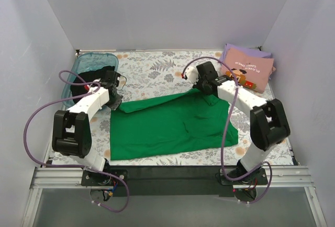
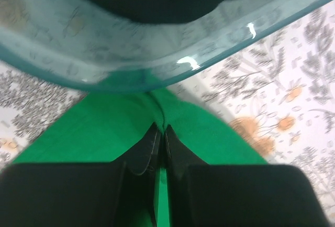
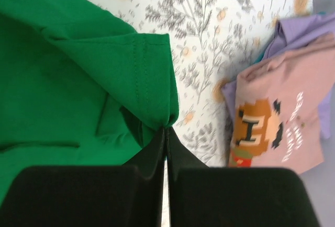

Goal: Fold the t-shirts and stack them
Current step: Fold the tshirt

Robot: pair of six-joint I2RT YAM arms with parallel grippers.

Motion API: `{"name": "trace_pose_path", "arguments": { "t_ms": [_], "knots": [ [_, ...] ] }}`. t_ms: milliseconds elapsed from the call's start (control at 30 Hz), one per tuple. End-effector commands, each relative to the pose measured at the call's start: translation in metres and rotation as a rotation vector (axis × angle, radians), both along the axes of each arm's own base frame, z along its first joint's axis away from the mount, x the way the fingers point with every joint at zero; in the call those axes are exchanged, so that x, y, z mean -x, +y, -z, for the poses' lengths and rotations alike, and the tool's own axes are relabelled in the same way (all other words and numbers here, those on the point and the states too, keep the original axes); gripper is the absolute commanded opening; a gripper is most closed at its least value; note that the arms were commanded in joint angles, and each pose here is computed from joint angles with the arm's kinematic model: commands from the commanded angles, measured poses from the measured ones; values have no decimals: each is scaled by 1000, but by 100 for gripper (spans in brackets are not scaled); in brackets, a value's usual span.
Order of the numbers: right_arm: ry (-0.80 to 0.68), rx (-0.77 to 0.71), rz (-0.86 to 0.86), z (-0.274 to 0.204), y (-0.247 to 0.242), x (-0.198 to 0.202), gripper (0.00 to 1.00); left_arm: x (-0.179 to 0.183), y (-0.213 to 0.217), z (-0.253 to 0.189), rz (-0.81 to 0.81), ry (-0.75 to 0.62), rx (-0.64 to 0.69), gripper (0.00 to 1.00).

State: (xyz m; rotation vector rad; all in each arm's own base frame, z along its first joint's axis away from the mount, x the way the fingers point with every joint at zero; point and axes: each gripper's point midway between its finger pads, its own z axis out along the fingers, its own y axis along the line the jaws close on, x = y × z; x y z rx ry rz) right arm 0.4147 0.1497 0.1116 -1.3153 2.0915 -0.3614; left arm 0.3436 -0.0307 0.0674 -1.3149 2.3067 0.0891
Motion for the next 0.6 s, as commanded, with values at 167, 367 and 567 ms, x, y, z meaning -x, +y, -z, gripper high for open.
{"name": "trace_pose_path", "arguments": {
  "t_ms": [167,367,567],
  "knots": [
    [7,-96,175,0,-26,76,1,34,-6,-10,33,-74,77,0],
    [69,-144,268,9,-40,114,1,70,5,-5,-31,-22,55,0],
    [202,-174,401,35,-44,149,8,108,5,16,-58,88,75,20]
  ]
}}
